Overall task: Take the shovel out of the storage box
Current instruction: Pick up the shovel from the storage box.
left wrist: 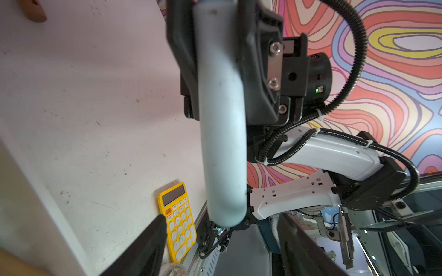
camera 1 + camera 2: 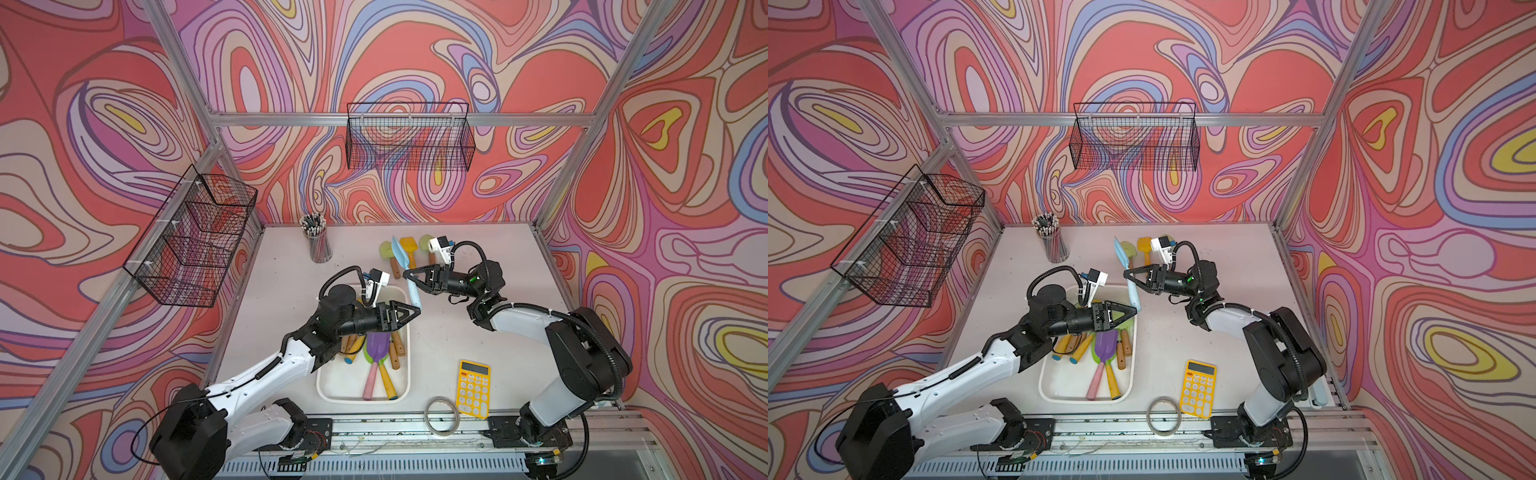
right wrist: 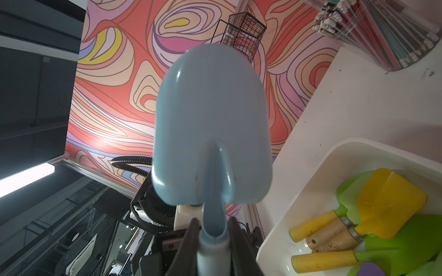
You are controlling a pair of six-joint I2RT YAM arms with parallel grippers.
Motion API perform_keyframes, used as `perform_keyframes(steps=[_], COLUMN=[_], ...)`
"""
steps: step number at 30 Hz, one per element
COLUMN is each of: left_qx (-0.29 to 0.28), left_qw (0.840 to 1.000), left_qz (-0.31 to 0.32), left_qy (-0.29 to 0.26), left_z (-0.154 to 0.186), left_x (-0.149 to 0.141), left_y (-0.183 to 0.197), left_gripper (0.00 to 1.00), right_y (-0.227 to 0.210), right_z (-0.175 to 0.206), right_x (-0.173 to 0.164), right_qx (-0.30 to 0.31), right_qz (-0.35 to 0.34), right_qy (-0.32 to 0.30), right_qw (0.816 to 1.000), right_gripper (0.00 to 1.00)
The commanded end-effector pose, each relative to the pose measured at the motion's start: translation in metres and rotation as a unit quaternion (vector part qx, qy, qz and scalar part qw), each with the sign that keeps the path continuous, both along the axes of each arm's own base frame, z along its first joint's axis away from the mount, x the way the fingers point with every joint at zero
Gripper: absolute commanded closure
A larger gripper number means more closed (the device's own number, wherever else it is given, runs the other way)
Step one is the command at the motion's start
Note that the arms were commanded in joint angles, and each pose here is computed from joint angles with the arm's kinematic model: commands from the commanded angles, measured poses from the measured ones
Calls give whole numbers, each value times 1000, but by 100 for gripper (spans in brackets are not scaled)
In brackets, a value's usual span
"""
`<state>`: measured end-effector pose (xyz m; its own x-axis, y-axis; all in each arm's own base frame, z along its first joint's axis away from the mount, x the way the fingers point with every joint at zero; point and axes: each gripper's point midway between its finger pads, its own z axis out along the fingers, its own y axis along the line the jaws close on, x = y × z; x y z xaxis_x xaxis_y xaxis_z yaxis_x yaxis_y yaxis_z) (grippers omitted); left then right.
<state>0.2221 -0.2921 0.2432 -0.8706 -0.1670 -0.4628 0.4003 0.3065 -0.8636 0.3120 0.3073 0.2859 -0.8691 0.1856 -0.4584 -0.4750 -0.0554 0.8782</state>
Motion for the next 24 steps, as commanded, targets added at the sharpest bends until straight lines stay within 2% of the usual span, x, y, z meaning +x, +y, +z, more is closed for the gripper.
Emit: perform_keyframes(steps=[1,5,7,11,15,17,19,24], left_qx=[102,237,283,344,373,389,412,461], left_qw=[994,970,957,935,924,917,907,884], left_qz=[34,59,65,76,78,75,70,63], left_qy=[2,12,22,37,43,47,50,54], left_z=[-27,-56,-69,-88,-99,-106,-115,-133], left_x=[-1,-5,-8,-15,-25,-31,-37,-49], left_y=[26,60,72,92,99,101,102,103], left_gripper=[24,28,33,37,37,37,37,39], right_y=[-2,-10,-17,-38,-63,-79,-96,-122], right_z=[2,-28,-34,-51,-68,-81,-94,-126], right_x=[10,34,46,75,104,120,135,163], right_qx=[-51,-177,-214,-277,-337,-386,-439,-520], right_qz=[-22,-66,-81,-123,-170,-198,-230,-267], right_qy=[-23,-13,-13,-3,11,15,19,28], right_qw=[998,982,973,953,926,901,868,811], right_gripper=[89,92,92,92,92,91,91,91])
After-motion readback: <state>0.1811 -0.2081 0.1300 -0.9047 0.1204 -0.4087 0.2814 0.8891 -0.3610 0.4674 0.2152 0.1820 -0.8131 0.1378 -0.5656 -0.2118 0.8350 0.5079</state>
